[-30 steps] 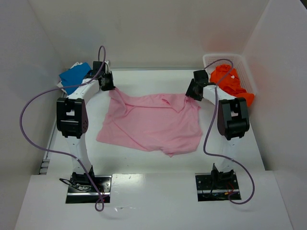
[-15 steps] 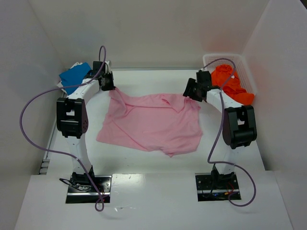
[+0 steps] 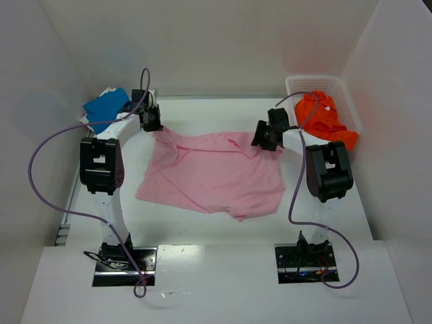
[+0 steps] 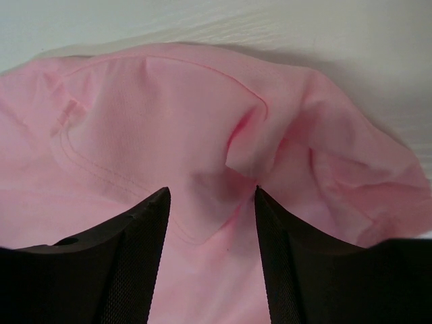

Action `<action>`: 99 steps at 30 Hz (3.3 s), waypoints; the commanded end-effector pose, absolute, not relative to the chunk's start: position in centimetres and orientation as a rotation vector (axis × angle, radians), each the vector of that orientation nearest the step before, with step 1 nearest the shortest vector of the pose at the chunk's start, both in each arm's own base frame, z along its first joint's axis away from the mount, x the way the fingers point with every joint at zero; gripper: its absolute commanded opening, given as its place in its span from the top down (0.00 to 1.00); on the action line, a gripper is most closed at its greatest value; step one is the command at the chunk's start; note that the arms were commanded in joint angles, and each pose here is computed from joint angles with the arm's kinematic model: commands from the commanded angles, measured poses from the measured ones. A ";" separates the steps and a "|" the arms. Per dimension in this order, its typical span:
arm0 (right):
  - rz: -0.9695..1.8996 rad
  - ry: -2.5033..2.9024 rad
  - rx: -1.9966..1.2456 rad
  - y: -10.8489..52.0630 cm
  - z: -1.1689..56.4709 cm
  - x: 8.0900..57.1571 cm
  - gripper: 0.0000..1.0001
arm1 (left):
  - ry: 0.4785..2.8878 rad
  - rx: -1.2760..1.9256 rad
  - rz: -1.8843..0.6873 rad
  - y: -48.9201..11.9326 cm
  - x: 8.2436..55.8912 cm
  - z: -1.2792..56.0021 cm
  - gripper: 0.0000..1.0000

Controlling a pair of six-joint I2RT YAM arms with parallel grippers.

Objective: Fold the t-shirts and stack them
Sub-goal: Flatten out the tshirt

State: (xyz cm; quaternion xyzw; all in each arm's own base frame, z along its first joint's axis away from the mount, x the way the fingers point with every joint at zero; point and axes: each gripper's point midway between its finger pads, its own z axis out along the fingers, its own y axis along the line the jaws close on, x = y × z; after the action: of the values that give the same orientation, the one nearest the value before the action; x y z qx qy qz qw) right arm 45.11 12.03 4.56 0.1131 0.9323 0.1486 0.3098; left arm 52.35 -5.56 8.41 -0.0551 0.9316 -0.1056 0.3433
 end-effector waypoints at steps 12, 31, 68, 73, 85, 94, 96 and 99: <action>0.409 2.433 0.271 13.8 4.8 48.2 0.76 | 2.390 -0.106 -0.288 -5.5 52.5 9.6 0.97; 0.376 2.331 0.296 13.5 9.1 51.4 0.96 | 2.390 -0.106 -0.288 -5.5 52.5 9.6 0.97; 0.360 2.262 0.420 9.0 9.1 57.4 0.99 | 2.386 -0.127 -0.230 -4.2 53.2 9.6 1.00; 0.363 2.309 0.398 9.2 7.3 56.5 0.88 | 2.344 -0.161 -0.215 -3.0 53.6 11.5 1.00; 0.350 2.383 0.381 9.0 4.8 54.2 0.43 | 2.344 -0.145 -0.244 -3.1 53.5 11.5 1.00; 0.358 2.395 0.379 9.1 4.1 53.2 0.49 | 2.361 -0.138 -0.267 -3.4 53.9 10.5 0.89; 0.379 2.397 0.386 9.4 3.8 53.3 0.60 | 2.349 -0.131 -0.278 -3.6 54.4 10.9 0.82; 0.396 2.398 0.392 9.6 3.9 53.3 0.77 | 2.368 -0.135 -0.278 -3.6 54.5 10.0 0.67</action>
State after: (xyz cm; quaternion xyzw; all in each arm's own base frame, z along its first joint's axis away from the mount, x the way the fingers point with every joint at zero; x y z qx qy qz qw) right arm 52.73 9.00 2.71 0.1541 0.9260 0.1373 0.3162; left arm 53.44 -3.26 9.57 -0.0598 0.9261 -0.0994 0.3591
